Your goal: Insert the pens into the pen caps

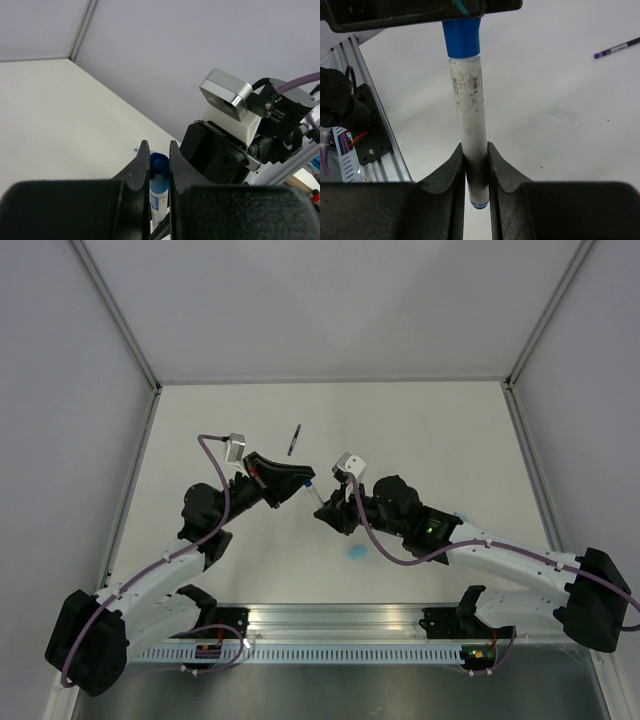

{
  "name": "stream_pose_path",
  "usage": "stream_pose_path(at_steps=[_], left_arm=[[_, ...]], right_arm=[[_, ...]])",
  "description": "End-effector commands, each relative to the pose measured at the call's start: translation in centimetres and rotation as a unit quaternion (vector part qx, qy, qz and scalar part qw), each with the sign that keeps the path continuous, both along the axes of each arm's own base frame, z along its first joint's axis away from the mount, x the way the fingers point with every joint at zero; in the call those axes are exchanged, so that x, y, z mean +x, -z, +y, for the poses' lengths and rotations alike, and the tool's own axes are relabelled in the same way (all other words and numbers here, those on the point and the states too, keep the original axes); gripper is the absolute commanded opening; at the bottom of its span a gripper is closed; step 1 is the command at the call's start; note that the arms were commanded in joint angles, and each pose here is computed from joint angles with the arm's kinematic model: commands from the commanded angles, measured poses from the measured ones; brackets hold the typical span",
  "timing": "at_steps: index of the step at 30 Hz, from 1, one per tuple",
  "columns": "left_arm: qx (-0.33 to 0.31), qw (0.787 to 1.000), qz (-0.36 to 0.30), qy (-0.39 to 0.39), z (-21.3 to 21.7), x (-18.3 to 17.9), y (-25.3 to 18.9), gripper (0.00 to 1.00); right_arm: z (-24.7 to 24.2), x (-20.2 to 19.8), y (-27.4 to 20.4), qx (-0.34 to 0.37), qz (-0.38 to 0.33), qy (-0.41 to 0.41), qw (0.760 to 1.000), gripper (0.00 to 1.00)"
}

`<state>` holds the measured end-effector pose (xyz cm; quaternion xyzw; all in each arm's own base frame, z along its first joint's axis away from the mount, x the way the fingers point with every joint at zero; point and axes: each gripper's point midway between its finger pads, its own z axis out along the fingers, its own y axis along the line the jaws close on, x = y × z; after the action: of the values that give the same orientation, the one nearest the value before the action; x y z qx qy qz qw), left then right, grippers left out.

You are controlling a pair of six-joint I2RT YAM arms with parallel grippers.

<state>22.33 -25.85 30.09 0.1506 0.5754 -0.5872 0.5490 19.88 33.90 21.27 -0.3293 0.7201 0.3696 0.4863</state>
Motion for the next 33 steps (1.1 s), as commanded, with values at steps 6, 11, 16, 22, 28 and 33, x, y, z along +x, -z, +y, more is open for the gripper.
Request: stream_pose_path(at_steps=[6,11,16,22,28,33], left_arm=[[0.106,0.987,0.082,0.089,-2.7,-3.1,7.4,0.02],[0.117,0.984,0.088,0.096,-3.4,-3.2,8.0,0.02],[0.127,0.981,0.107,0.101,-4.0,-3.1,8.9,0.02],[0.141,0.977,0.123,0.099,-4.3,-2.9,9.3,0.02],[0.145,0.977,0.12,0.098,-4.4,-2.7,9.5,0.02],[0.149,0.975,0.127,0.104,-4.8,-2.8,9.9,0.02]], right_arm=[[-1.6,6.2,-19.7,0.217,-0.156,0.075,0.961,0.0],[-1.4,7.6,-20.6,0.217,-0.165,0.081,0.959,0.0],[-1.4,8.9,-21.1,0.196,-0.188,0.086,0.959,0.0],[-2.8,9.6,-22.3,0.186,-0.219,0.098,0.953,0.0],[-3.7,9.9,-23.2,0.198,-0.225,0.104,0.948,0.0],[-3.9,10.8,-22.6,0.194,-0.223,0.12,0.948,0.0]])
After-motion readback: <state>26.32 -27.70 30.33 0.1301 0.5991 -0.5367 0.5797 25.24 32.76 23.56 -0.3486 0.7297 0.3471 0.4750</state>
